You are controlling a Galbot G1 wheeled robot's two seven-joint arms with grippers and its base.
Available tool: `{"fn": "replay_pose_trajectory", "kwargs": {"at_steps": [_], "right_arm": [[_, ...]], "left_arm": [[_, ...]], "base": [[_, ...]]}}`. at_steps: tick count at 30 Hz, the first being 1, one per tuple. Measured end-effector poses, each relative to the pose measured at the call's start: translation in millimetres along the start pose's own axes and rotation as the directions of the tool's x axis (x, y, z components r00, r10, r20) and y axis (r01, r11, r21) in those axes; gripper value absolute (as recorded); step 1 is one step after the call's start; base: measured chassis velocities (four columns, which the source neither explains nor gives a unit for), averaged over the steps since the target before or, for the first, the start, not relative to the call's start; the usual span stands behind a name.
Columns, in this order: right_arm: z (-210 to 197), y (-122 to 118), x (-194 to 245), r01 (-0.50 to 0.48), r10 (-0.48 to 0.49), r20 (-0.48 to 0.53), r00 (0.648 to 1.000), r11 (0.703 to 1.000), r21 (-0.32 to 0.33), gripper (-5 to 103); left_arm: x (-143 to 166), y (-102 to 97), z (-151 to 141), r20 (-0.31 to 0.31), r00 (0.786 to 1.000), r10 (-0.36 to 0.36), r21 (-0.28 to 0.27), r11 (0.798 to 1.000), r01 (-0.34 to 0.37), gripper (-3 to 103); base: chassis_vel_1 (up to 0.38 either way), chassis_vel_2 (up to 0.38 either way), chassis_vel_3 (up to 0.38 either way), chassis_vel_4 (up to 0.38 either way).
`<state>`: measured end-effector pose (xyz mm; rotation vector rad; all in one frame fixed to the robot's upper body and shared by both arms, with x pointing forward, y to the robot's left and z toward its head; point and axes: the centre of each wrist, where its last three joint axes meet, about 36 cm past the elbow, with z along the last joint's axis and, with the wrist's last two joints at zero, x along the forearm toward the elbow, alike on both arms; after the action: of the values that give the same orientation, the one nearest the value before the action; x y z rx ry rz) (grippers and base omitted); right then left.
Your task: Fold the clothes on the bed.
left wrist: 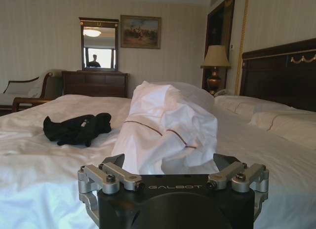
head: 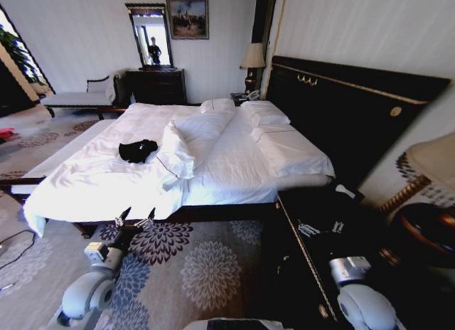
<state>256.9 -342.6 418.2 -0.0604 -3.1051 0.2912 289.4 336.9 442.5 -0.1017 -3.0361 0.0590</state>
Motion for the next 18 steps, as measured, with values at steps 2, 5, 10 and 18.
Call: {"fn": "replay_pose_trajectory", "kwargs": {"at_steps": [2, 5, 10, 18], "right_arm": [[-0.4, 0.2, 0.2, 0.001, -0.001, 0.001, 1.0, 1.0, 0.0, 100], [-1.0, 0.2, 0.1, 0.002, -0.002, 0.002, 1.0, 1.0, 0.001, 100], [-1.3, -0.5, -0.1, 0.001, -0.001, 0.003, 1.0, 1.0, 0.003, 100], [-0.4, 0.1, -0.2, 0.0, 0.0, 0.002, 1.0, 1.0, 0.004, 100]], "left_arm": [[0.4, -0.1, 0.4, 0.0, 1.0, -0.001, 0.0, 1.0, 0.001, 100], [1.8, -0.3, 1.7, -0.003, 1.0, -0.002, 0.0, 1.0, 0.002, 100], [3.0, -0.1, 1.9, -0.005, 1.0, -0.001, -0.001, 1.0, 0.001, 100], [6.1, -5.9, -12.9, 0.041, 0.999, 0.017, -0.03, 0.999, -0.016, 100]], "base": [[-0.21, 0.217, 0.192, -0.203], [-0.2, 0.196, 0.227, -0.201], [-0.178, 0.175, 0.172, -0.17], [-0.176, 0.179, 0.167, -0.17]]}}
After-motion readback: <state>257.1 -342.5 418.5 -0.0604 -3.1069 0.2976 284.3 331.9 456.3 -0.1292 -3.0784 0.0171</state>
